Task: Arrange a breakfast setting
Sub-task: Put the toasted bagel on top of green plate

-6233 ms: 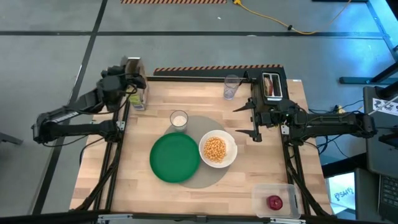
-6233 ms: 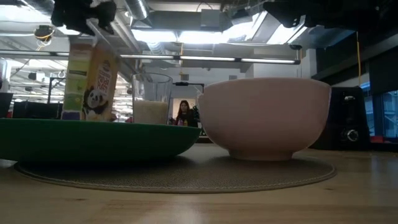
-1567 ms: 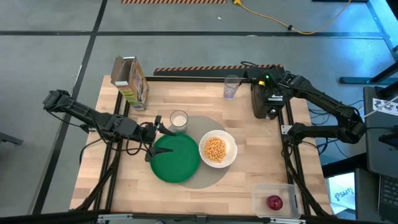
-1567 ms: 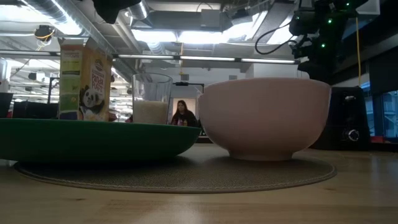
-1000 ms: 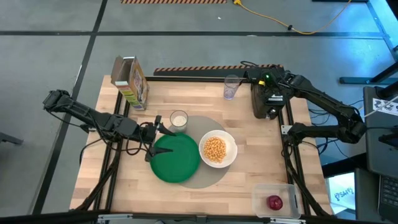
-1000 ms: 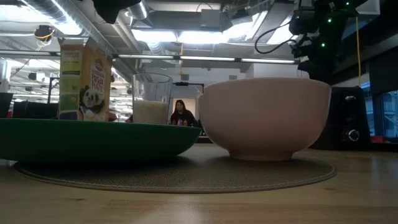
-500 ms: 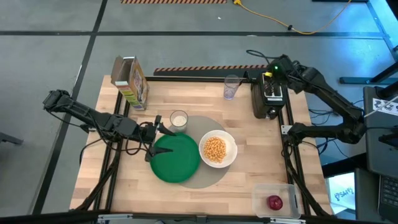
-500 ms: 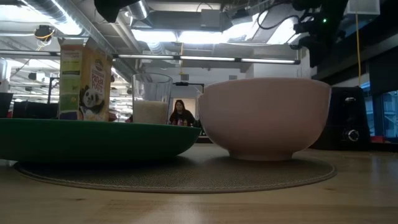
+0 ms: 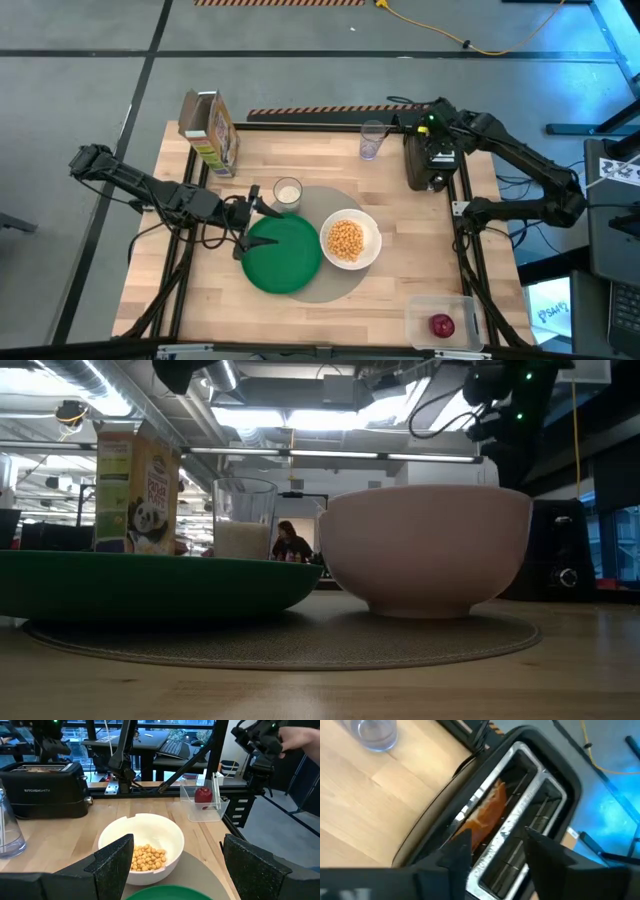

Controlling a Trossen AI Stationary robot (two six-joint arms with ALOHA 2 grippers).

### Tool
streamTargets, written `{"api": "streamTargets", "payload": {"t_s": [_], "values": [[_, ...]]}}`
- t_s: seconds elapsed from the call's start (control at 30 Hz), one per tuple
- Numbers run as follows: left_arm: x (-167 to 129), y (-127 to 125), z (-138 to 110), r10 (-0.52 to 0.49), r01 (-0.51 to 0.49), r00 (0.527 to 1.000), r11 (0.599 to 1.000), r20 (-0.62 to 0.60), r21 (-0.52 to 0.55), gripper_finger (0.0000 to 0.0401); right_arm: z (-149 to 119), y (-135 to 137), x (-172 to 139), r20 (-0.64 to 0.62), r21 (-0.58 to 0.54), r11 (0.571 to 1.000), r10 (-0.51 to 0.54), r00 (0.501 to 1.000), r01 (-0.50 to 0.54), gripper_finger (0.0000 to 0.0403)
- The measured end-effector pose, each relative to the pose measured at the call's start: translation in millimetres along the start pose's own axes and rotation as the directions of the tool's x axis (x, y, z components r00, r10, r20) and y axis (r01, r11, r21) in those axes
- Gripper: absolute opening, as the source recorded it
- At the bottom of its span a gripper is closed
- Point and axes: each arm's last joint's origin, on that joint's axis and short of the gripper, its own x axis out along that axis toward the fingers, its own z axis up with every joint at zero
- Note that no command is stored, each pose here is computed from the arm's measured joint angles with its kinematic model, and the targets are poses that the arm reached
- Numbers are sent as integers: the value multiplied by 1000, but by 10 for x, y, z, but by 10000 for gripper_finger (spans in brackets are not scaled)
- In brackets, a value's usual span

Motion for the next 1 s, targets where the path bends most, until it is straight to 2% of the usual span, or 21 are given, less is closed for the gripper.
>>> {"api": "streamTargets", "payload": {"t_s": [0.17, 0.33, 0.6, 0.83, 1.0], "values": [[0, 3, 2, 7, -7, 1000, 1000, 2, 0, 292, 84, 28, 88, -7, 2, 1000, 15, 1000, -15, 236], [0, 3, 2, 7, -7, 1000, 1000, 3, 0, 292, 171, -57, 214, -47, 48, 997, 54, 997, -52, 252], [0, 4, 3, 8, -8, 1000, 1000, 3, 3, 292, 202, -128, 327, -83, 55, 995, 89, 993, -84, 202], [0, 4, 3, 8, -9, 1000, 1000, 3, 9, 292, 242, -169, 223, -84, 51, 996, 81, 993, -77, 148], [0, 4, 3, 8, -9, 1000, 1000, 3, 10, 292, 224, -158, 237, -97, 59, 995, 90, 991, -84, 137]]}}
